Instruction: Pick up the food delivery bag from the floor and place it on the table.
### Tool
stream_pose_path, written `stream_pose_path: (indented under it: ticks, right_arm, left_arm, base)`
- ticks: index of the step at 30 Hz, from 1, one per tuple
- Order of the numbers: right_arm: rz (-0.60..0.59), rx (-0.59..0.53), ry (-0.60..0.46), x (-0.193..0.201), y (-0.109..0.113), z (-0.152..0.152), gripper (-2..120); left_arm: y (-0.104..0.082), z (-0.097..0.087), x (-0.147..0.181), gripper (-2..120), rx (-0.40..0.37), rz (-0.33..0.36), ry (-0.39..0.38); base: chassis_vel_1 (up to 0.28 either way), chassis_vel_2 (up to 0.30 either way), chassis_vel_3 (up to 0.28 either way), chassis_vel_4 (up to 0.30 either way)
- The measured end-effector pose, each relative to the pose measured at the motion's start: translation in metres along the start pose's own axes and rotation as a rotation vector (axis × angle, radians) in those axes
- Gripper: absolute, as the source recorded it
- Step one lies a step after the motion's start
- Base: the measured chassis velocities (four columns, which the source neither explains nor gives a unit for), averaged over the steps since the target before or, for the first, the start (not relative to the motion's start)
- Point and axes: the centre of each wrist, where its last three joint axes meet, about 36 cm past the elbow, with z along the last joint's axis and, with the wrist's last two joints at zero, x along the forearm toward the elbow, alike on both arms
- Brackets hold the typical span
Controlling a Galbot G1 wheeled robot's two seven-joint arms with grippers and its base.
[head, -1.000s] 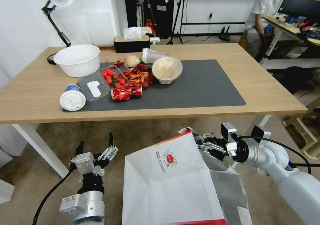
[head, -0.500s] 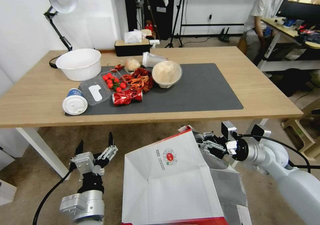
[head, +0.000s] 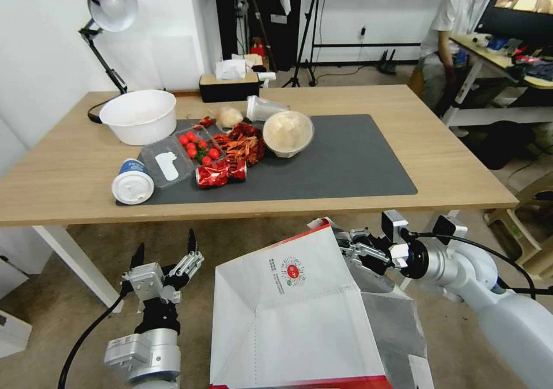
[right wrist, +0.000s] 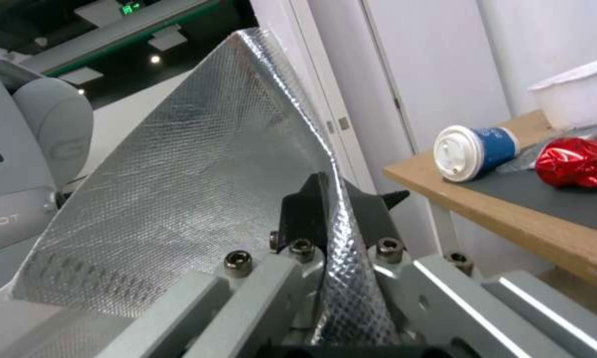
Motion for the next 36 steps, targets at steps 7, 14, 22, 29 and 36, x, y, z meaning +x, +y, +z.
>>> stream_pose_path:
  ticks: [7, 14, 22, 29, 36]
  right_arm:
    - [0.001, -0.002, 0.0, 0.0001, 0.0006, 0.0011, 0]
    - [0.001, 0.0, 0.002, 0.0003, 0.0007, 0.0003, 0]
    - [0.001, -0.002, -0.002, -0.0001, 0.0009, 0.002, 0]
    - [0.003, 0.001, -0.003, -0.0003, 0.0021, 0.0002, 0]
    - [0.009, 0.005, -0.022, 0.0009, 0.0046, -0.0075, 0]
  left_arm:
    - [0.0003, 0.0, 0.0001, 100, -0.002, 0.0, 0.0]
    - [0.0002, 0.0001, 0.0005, 100, -0.003, 0.0, 0.0]
    - [0.0008, -0.0003, 0.0009, 100, -0.005, -0.001, -0.001]
    - [0.0014, 0.0055, -0.0001, 100, 0.007, -0.008, -0.037]
    - [0.0024, 0.0066, -0.0007, 100, 0.011, -0.006, -0.053]
  base:
    - [0.0, 0.0, 0.0, 0.0]
    - [0.0, 0.0, 0.0, 0.0]
    - [0.0, 0.0, 0.0, 0.0]
    - [0.0, 0.0, 0.0, 0.0]
    - [0.0, 0.0, 0.0, 0.0]
